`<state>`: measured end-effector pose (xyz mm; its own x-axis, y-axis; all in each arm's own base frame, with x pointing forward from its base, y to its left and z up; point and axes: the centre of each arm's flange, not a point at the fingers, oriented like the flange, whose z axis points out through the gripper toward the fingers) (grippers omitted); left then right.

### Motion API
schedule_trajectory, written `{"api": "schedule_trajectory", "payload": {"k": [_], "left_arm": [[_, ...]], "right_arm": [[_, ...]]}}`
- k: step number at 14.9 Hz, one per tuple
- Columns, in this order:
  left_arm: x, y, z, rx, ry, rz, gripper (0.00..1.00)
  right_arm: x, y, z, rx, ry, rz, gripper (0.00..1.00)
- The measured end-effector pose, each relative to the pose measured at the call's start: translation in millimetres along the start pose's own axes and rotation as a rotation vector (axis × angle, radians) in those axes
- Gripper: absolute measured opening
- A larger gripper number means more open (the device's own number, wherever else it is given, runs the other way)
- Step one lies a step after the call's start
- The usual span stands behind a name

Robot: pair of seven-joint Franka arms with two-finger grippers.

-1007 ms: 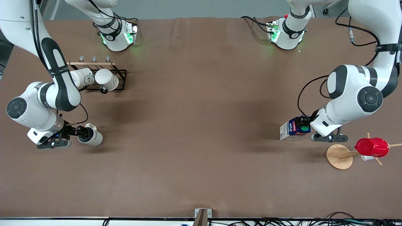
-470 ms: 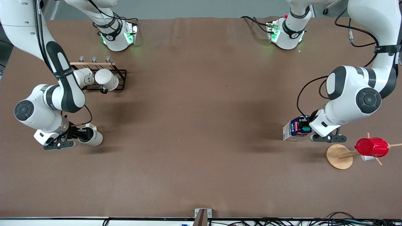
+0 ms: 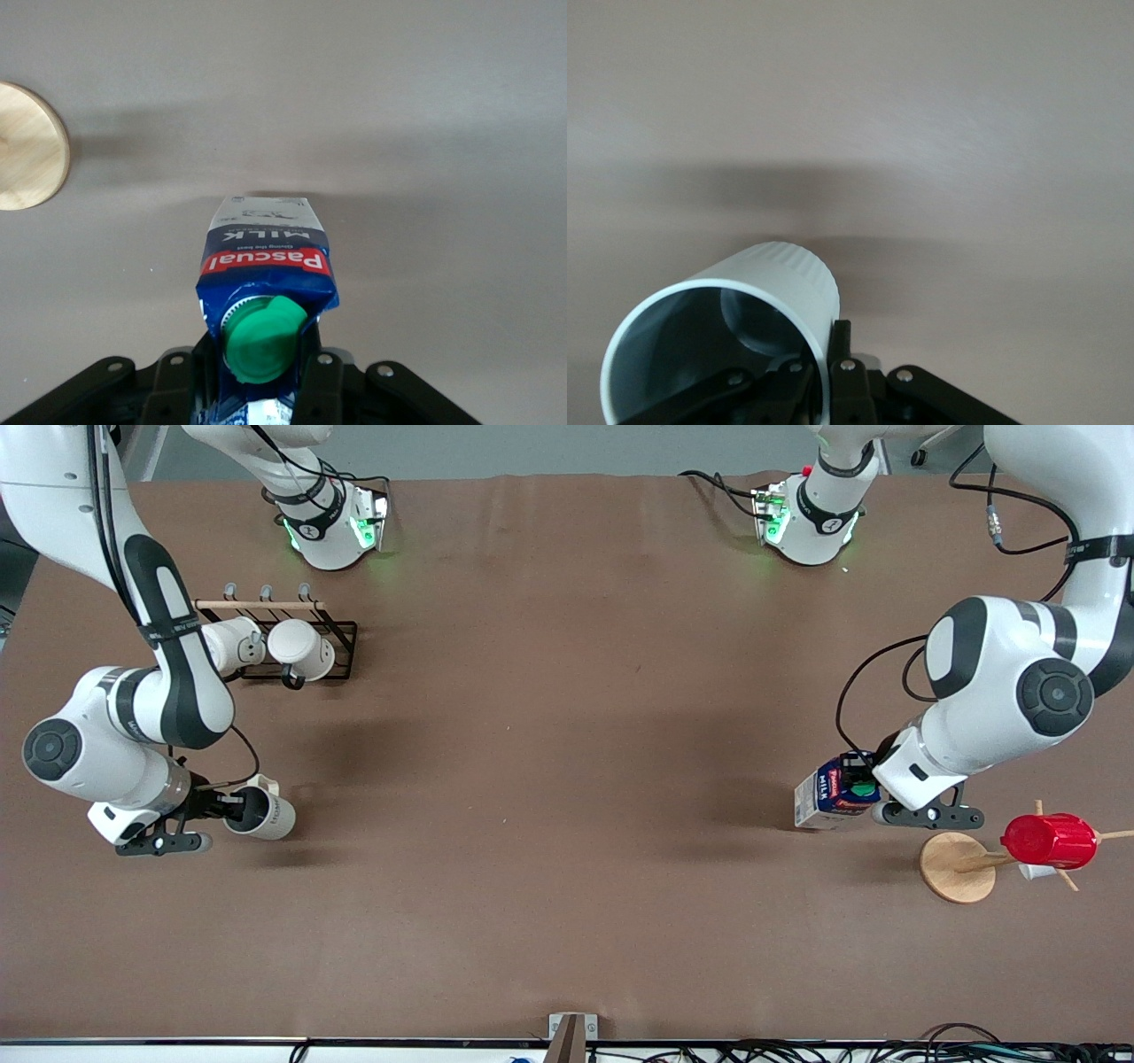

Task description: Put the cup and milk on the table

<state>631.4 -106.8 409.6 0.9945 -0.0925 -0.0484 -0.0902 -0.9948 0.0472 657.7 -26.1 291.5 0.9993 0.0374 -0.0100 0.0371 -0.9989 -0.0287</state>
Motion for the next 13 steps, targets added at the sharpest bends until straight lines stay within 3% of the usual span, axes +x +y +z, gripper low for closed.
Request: {"api": "schedule_trajectory", "payload": {"k": [5, 13], "left_arm": [[-0.6, 23.7, -42.4, -0.006, -0.013, 0.001, 0.35], [0.9, 25.3, -51.6, -0.008, -0.003, -0.026, 0.35]], "right_arm": [[24.5, -145.8, -68.6, 0.064, 0.045, 0.077, 0.04], [-3.1, -400.4, -21.6, 0.097, 0.037, 0.209, 0.04]]}}
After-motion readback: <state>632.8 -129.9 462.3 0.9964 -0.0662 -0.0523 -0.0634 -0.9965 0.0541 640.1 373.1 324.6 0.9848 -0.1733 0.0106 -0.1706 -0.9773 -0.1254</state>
